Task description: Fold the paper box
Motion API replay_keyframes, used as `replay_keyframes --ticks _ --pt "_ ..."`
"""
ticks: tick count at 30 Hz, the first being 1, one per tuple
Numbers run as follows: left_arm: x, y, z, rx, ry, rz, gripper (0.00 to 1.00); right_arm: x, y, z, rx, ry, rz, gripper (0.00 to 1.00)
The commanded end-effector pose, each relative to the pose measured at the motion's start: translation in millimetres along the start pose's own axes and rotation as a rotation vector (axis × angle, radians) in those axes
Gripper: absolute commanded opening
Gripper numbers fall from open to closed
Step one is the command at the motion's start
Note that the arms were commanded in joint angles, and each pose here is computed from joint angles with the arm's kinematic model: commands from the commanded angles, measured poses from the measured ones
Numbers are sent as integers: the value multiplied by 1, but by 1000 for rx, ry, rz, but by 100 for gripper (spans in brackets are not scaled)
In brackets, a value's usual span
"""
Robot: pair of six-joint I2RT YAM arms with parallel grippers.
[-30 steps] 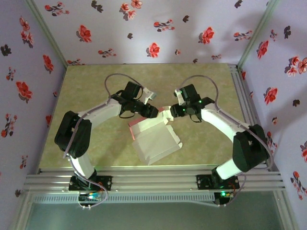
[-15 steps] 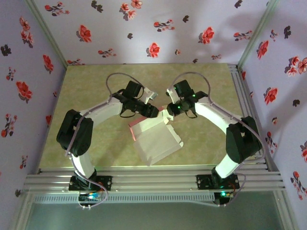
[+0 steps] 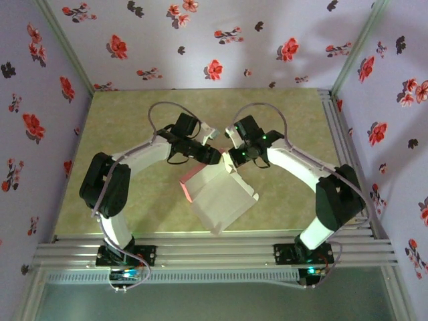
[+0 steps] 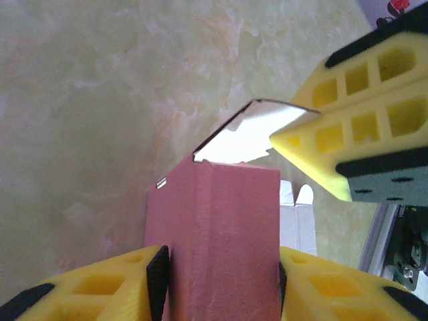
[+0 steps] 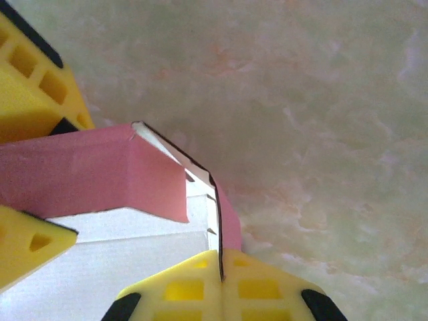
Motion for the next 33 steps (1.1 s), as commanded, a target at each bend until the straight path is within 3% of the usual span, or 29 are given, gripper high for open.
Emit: replay_keyframes --ticks 1,11,33 --pt "-2 2 7 -4 -7 7 45 -6 1 -8 50 -19 -23 4" --pt "3 -12 6 2 -7 -4 44 -5 -4 -31 193 -80 -64 1" --pt "28 -45 -17 82 84 60 41 -11 -1 -73 253 -149 -25 6"
Point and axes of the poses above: each hand's point on the last joint's axis, 136 mm out from that joint toward the fingers, its own x axis out along the fingers, its own y axis along the line the jaws close on, z = x × y, the point moved 5 cm from there along -x, back along the fingers, and after that the axes turned 13 degrees about x, right-handed, at the moved point
